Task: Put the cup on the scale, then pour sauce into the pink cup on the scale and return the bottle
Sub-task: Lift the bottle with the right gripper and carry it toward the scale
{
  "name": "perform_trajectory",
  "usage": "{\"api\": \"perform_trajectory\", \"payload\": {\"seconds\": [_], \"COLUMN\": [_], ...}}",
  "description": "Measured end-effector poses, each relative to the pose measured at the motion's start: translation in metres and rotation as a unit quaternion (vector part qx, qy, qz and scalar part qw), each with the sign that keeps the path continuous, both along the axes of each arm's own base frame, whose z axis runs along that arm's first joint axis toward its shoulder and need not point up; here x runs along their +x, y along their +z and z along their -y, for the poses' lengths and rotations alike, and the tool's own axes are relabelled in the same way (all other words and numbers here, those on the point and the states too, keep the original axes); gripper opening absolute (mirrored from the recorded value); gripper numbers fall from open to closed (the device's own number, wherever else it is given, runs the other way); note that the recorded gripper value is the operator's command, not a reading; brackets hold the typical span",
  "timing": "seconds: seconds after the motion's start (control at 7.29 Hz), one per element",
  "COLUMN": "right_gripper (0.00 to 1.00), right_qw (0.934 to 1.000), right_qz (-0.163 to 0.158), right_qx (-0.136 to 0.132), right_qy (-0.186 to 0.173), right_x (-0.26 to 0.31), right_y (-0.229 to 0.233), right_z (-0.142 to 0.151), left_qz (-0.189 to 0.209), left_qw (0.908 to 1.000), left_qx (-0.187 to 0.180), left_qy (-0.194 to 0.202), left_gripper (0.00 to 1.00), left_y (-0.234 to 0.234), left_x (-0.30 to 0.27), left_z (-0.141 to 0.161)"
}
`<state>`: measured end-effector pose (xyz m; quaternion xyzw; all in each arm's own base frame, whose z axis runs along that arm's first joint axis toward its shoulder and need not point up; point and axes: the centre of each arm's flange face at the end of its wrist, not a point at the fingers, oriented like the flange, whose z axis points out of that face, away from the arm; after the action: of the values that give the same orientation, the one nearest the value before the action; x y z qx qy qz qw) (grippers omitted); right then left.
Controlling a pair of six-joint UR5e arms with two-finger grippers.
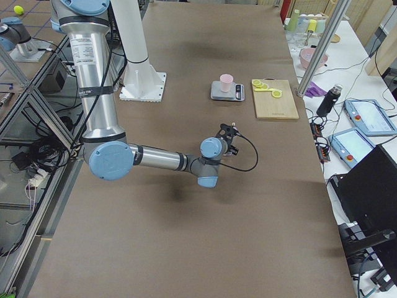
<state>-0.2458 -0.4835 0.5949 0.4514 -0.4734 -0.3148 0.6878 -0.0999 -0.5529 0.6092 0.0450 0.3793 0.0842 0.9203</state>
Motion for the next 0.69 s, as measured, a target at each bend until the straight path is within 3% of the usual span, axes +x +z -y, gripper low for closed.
{"api": "perform_trajectory", "payload": {"seconds": [0.27, 0.69], "right_gripper": [0.0, 0.0], "right_qw": [0.9998, 0.9981], "right_qz": [-0.011, -0.032], "right_qx": [-0.018, -0.05], "right_qy": [0.007, 0.016], "right_x": [0.008, 0.013], "right_y": [-0.01, -0.063], "right_z": [0.012, 0.026], "left_qz": [0.0, 0.001], "left_qw": [0.9998, 0.9996], "left_qx": [-0.012, -0.012], "left_qy": [-0.017, -0.027], "left_gripper": [0.98, 0.98], "left_y": [-0.002, 0.002], "left_x": [0.0, 0.003], "left_z": [-0.008, -0.057]}}
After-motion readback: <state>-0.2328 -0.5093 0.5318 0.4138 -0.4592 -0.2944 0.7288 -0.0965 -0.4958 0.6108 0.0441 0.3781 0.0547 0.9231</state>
